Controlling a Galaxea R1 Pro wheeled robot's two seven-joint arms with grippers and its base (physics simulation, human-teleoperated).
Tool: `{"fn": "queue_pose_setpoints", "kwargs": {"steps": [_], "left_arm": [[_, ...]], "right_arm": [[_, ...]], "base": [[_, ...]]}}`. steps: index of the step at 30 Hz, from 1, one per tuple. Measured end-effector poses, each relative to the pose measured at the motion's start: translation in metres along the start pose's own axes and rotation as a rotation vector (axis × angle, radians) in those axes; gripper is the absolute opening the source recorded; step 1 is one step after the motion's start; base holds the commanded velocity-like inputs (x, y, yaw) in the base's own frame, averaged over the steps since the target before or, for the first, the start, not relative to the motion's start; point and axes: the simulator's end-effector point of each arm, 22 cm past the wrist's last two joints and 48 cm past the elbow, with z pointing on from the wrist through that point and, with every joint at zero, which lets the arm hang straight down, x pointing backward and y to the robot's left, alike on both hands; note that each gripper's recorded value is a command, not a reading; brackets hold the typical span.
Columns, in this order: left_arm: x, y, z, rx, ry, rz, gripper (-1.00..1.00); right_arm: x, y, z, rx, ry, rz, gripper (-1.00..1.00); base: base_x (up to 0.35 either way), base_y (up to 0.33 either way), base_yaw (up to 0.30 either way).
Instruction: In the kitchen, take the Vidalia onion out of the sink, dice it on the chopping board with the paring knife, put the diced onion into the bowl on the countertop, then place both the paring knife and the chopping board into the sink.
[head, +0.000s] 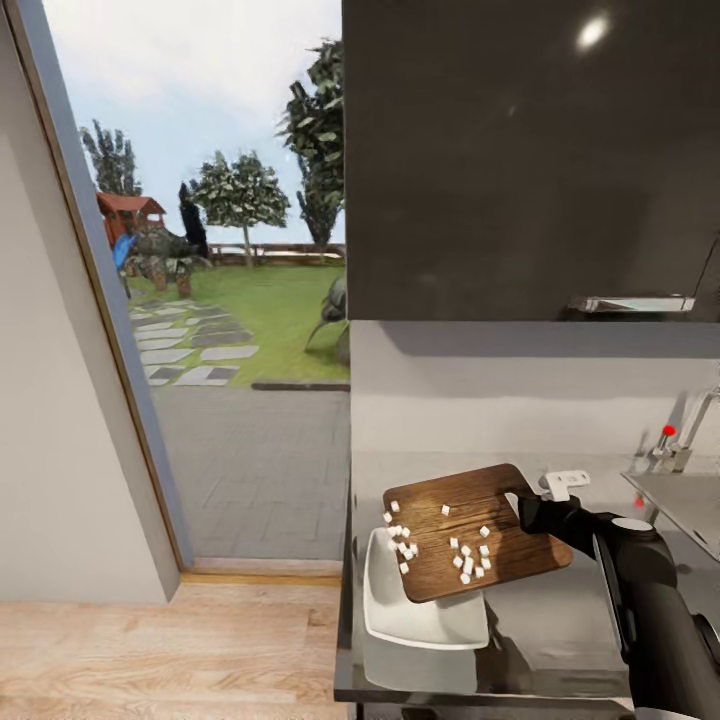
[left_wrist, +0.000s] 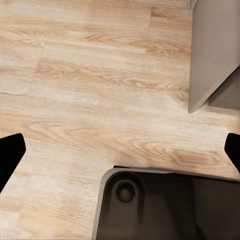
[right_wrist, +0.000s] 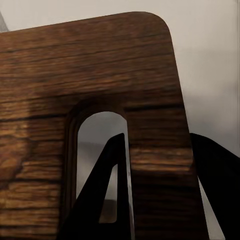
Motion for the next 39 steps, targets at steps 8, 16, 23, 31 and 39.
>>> {"fn": "queue_pose_setpoints", "kwargs": {"steps": [8, 16, 23, 31, 39], "left_arm": [[0.0000, 0.0000, 0.0000, 0.000, 0.000, 0.000, 1.00], [0.0000, 0.0000, -0.0001, 0.000, 0.000, 0.000, 1.00], [0.0000, 0.0000, 0.0000, 0.000, 0.000, 0.000, 1.00], [0.0000, 0.0000, 0.0000, 0.000, 0.000, 0.000, 1.00], [0.0006, -0.0001, 0.0000, 0.000, 0.002, 0.000, 1.00]], "right_arm": [[0.0000, -0.0002, 0.0001, 0.001, 0.000, 0.000, -1.00], [0.0000, 0.0002, -0.0001, 0.001, 0.000, 0.000, -1.00], [0.0002, 0.0005, 0.0002, 0.000, 0.000, 0.001, -1.00], [0.0000, 0.0005, 0.0003, 0.000, 0.000, 0.000, -1.00], [0.0000, 0.0005, 0.0007, 0.000, 0.000, 0.000, -1.00]], "base": [[0.076, 0.034, 0.000], [0.085, 0.037, 0.000], [0.107, 0.148, 0.000], [0.008, 0.010, 0.000], [-0.093, -0.038, 0.000]]}}
